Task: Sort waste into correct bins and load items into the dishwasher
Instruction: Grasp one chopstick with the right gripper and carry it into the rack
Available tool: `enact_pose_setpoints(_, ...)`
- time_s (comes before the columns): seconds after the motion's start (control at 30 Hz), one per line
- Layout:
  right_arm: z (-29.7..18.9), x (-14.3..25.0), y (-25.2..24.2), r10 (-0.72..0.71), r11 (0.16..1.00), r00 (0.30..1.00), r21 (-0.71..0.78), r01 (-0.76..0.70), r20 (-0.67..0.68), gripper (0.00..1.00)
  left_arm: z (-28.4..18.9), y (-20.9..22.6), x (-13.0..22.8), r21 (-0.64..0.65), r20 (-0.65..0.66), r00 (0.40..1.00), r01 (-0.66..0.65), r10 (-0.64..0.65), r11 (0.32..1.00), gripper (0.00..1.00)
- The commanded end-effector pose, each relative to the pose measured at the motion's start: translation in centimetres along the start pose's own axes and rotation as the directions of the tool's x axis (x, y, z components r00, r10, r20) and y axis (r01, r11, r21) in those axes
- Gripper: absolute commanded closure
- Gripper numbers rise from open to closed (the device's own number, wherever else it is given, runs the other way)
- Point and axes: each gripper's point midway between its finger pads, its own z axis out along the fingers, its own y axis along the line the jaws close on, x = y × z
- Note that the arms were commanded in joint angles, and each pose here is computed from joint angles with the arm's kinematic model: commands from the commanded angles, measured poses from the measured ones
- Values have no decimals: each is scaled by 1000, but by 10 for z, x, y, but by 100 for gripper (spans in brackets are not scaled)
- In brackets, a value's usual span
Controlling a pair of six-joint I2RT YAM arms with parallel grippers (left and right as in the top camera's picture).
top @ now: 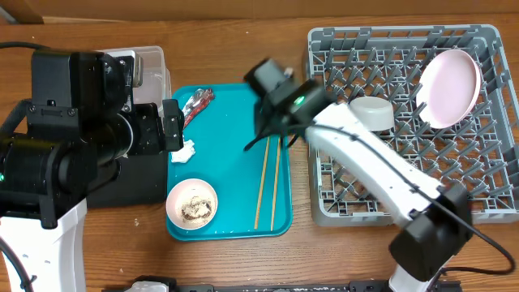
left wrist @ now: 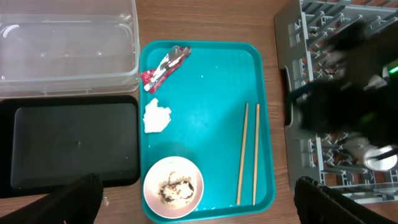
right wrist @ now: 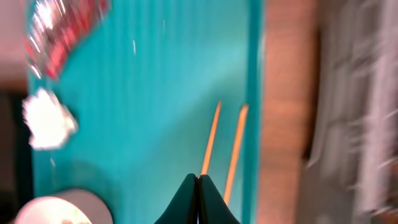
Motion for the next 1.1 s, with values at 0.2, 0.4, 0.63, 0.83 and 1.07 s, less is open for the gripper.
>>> enact_pose_setpoints(0.2, -3, 16, -7, -18, 993, 988, -121, 0, -153, 82, -1, 0, -2, -5, 6, 1000, 15, -15, 1000, 0)
enact_pose_setpoints(0.4, 61, 84, 6, -19, 1000, 976, 15, 23, -215, 58, -1, 0, -2, -5, 6, 1000, 16, -16, 1000, 0)
enact_pose_setpoints(0.63, 102, 108, -1, 46, 991, 979, 129, -20, -200, 52, -1, 0, -2, -5, 6, 1000, 15, -15, 1000, 0)
enact_pose_setpoints(0.83, 136, 128, 1, 68, 993, 953, 115, -36, -295, 75, -1, 0, -2, -5, 6, 1000, 15, -15, 1000, 0)
enact_pose_setpoints(1.07, 140, 129, 5, 58, 995, 951, 92, -31, -304, 88, -1, 0, -2, -5, 7, 1000, 16, -15, 1000, 0)
